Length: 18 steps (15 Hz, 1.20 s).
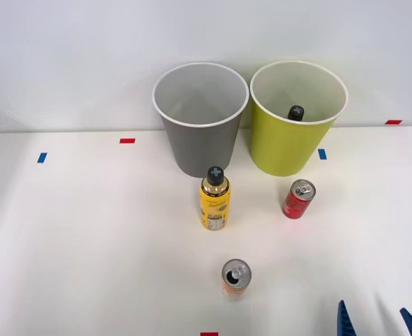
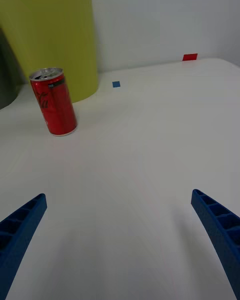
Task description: Put cans in the gray bin, plastic bottles in the light green bin
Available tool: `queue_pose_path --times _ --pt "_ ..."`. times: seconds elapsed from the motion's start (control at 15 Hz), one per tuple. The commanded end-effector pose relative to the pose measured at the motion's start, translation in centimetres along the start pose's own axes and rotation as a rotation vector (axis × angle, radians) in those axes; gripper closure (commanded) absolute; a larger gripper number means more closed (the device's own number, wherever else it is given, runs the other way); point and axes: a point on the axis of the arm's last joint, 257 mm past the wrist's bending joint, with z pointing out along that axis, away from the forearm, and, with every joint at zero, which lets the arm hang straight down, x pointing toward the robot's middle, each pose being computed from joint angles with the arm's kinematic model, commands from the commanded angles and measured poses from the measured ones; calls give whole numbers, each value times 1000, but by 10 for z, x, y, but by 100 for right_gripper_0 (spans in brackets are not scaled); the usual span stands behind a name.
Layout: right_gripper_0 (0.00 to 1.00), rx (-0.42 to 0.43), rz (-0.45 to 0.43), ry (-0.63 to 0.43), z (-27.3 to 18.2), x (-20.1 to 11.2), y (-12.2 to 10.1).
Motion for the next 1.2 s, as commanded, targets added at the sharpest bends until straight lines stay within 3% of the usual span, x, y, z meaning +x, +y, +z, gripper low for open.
queue_pose_path --times 0.07,0.33,0.47,0.67,1.2 --pt "0 -86 7 -35 -8 3 27" --pt "0 -130 -23 -116 -22 -3 46" --pt "0 -102 -99 -152 -20 -11 42" --pt "0 -59 -141 -165 -17 -12 41" --pt "0 -41 -139 -140 -22 0 50"
